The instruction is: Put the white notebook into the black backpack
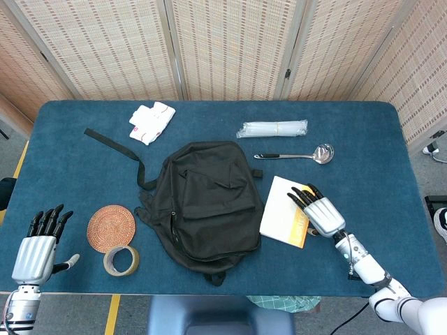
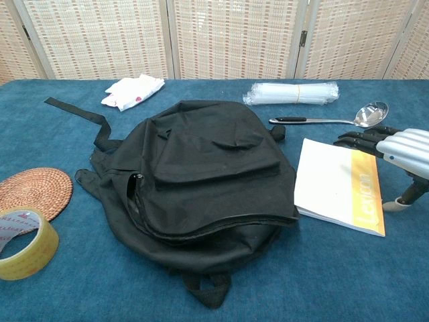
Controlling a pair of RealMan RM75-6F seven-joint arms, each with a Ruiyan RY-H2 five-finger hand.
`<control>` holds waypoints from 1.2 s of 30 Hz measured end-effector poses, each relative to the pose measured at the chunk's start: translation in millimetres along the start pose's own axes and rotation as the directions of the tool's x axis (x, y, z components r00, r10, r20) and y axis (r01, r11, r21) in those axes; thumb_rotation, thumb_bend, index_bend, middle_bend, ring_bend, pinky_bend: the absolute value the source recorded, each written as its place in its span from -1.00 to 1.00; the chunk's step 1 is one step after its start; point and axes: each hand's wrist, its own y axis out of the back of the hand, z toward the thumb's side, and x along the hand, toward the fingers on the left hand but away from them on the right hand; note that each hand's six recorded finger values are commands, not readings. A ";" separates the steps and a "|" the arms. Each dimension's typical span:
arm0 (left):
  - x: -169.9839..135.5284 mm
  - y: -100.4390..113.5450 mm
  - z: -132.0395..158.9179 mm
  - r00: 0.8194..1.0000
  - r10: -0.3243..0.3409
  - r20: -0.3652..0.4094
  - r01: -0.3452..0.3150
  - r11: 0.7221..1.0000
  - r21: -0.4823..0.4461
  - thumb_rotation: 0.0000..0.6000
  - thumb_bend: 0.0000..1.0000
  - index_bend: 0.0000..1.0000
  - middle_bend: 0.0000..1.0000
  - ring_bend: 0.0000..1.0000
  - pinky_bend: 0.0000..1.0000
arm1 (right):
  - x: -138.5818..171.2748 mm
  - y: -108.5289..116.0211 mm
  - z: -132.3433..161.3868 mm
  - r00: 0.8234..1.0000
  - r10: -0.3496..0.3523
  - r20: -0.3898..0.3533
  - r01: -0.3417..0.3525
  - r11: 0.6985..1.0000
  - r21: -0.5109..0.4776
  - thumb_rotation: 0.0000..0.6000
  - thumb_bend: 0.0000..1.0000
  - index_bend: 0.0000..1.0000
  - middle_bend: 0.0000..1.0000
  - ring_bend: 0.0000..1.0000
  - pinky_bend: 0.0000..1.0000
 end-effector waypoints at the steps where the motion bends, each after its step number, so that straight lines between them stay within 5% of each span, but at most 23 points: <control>1: 0.0 -0.3 0.1 1.000 -0.001 0.000 0.001 1.000 0.000 1.00 -0.61 -0.69 -0.88 -0.85 -1.00 | -0.4 -0.2 0.5 1.000 0.000 -0.001 0.000 1.000 0.000 1.00 -0.74 -0.84 -0.84 -0.68 -0.89; 6: 0.7 0.4 0.3 1.000 0.002 0.001 -0.002 1.000 0.000 1.00 -0.61 -0.69 -0.88 -0.85 -1.00 | -2.6 0.2 4.1 1.000 -0.008 -0.010 0.008 1.000 -0.003 1.00 -0.67 -0.80 -0.81 -0.67 -0.87; 13: 0.6 0.4 0.7 1.000 0.002 0.003 -0.002 1.000 0.000 1.00 -0.61 -0.69 -0.88 -0.85 -1.00 | -5.9 4.7 9.7 0.999 -0.038 -0.030 0.037 0.999 -0.015 1.00 -0.34 -0.66 -0.71 -0.59 -0.78; 31: 0.1 -0.9 -1.5 1.000 -0.001 0.001 0.001 1.000 -0.007 1.00 -0.61 -0.69 -0.88 -0.85 -1.00 | -16.4 25.4 25.9 0.979 -0.186 -0.078 0.178 0.979 -0.104 1.00 -0.22 -0.42 -0.51 -0.39 -0.58; 36: 0.3 -1.8 -0.6 1.000 -0.004 0.004 0.004 1.000 -0.010 1.00 -0.61 -0.69 -0.88 -0.85 -1.00 | -17.4 22.9 31.0 0.978 -0.184 -0.103 0.173 0.979 -0.109 1.00 -0.20 -0.41 -0.50 -0.38 -0.57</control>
